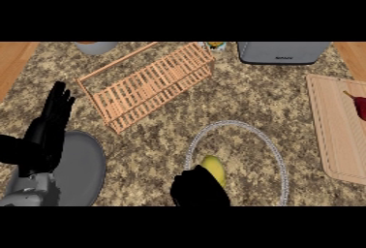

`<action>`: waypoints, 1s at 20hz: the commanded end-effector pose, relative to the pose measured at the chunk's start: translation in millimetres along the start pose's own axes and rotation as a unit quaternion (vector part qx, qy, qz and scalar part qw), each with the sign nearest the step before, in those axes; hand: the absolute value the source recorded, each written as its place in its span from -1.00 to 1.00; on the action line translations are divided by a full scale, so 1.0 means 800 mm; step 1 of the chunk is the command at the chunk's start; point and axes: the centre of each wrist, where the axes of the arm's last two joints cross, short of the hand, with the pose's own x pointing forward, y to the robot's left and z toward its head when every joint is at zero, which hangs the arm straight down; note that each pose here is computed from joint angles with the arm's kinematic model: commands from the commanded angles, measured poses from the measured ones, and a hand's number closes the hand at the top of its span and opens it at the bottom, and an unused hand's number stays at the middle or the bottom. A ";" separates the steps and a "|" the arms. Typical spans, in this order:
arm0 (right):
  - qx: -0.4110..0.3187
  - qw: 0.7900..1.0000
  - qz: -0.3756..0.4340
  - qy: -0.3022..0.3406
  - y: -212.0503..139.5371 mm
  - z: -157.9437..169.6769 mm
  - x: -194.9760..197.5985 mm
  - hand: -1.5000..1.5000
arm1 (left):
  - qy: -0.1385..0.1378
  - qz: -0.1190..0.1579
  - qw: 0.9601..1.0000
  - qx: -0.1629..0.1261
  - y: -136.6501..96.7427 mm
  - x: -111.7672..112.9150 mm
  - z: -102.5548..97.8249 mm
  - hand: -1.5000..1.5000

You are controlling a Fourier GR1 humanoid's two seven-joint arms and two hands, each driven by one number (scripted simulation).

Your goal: Pick the bell pepper from the placemat and place it in the tiered shelf

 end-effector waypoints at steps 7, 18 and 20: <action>-0.170 0.964 -0.205 0.008 -0.103 0.057 0.054 1.00 | 0.003 -0.002 1.000 -0.003 -0.006 0.004 0.003 0.00; -0.264 0.944 -0.180 0.077 -0.232 0.019 0.066 1.00 | 0.000 -0.001 1.000 0.007 0.000 0.003 -0.003 0.00; -0.278 0.939 -0.182 0.083 -0.236 -0.007 0.043 1.00 | -0.005 -0.003 1.000 -0.006 -0.009 0.005 0.011 0.00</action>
